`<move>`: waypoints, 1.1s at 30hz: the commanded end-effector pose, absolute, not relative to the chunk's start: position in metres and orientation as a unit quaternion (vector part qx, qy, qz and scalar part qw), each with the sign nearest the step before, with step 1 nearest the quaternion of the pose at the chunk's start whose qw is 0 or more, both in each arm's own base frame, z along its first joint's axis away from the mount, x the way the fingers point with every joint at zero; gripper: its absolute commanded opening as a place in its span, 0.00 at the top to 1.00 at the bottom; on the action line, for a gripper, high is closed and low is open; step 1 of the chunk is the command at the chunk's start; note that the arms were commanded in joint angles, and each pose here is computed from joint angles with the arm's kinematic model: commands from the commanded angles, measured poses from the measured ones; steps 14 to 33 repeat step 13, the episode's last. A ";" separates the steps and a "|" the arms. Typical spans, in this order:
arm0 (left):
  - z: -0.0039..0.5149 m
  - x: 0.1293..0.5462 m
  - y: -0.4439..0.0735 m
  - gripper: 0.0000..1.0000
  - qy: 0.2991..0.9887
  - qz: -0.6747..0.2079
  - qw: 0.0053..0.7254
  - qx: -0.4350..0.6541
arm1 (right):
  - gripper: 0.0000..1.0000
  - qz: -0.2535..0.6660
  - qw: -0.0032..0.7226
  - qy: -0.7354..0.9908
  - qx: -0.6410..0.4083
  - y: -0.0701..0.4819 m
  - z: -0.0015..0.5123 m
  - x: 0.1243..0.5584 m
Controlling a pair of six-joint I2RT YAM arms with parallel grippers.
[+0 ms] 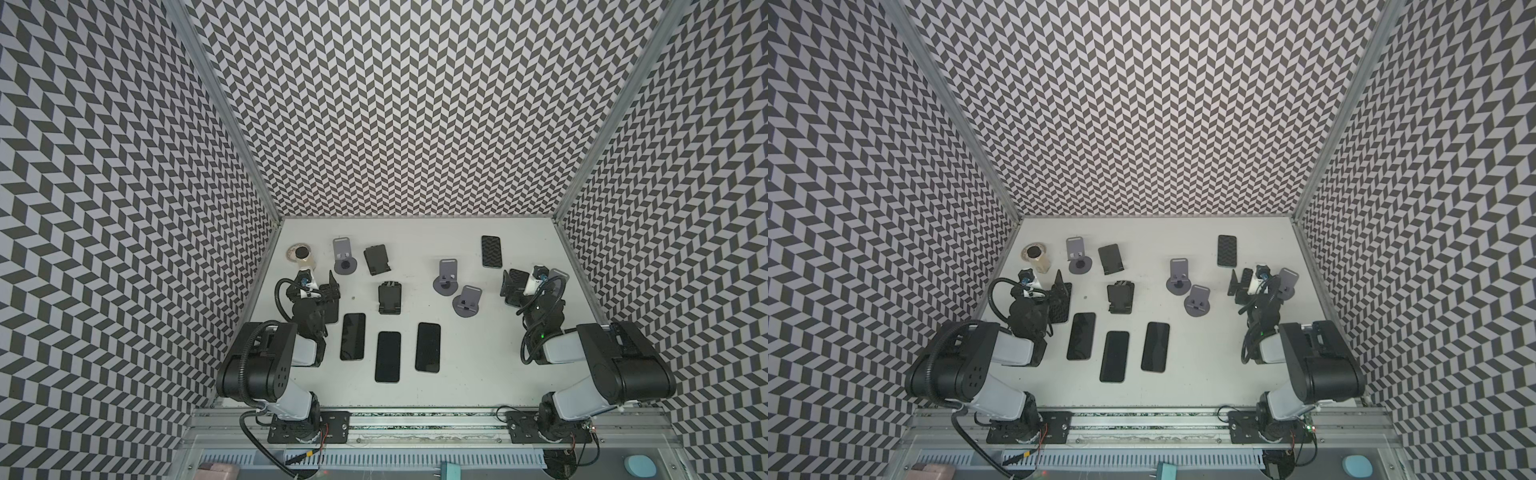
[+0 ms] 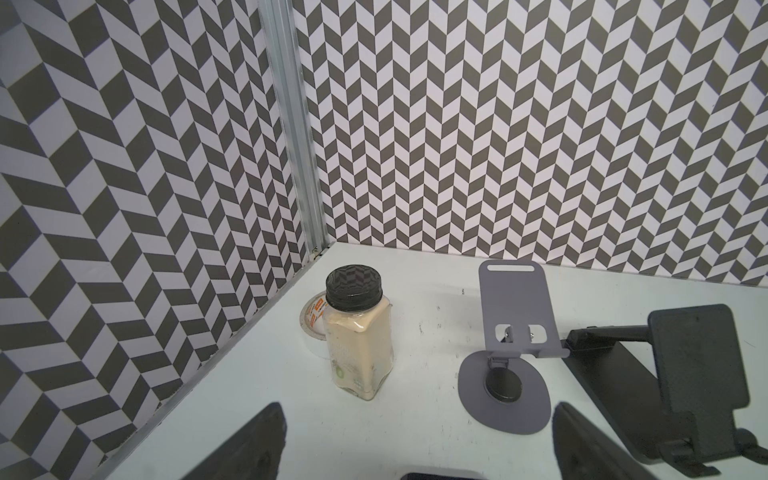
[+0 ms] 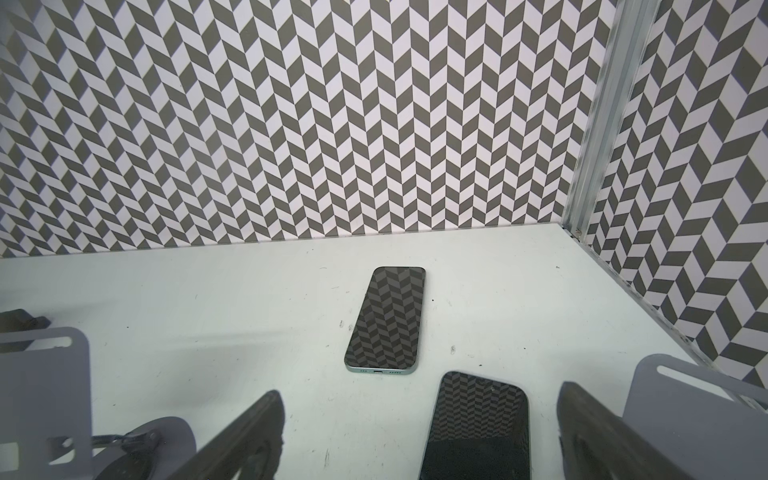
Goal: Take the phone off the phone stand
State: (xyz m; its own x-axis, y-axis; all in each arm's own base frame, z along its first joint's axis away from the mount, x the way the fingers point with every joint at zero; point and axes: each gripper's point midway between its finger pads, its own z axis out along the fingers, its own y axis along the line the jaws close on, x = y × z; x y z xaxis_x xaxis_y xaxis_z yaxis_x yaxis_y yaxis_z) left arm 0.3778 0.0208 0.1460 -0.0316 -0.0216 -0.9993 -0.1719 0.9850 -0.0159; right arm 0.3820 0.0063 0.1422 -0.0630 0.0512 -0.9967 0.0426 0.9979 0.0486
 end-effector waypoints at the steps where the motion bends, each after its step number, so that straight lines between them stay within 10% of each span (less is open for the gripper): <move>1: 0.147 0.380 0.021 0.00 0.716 0.053 0.692 -0.073 | 0.01 0.000 0.702 0.711 0.040 0.003 0.154 0.384; 33: 0.147 0.378 0.021 0.00 0.715 0.052 0.694 -0.072 | 0.01 0.000 0.702 0.711 0.041 0.002 0.155 0.384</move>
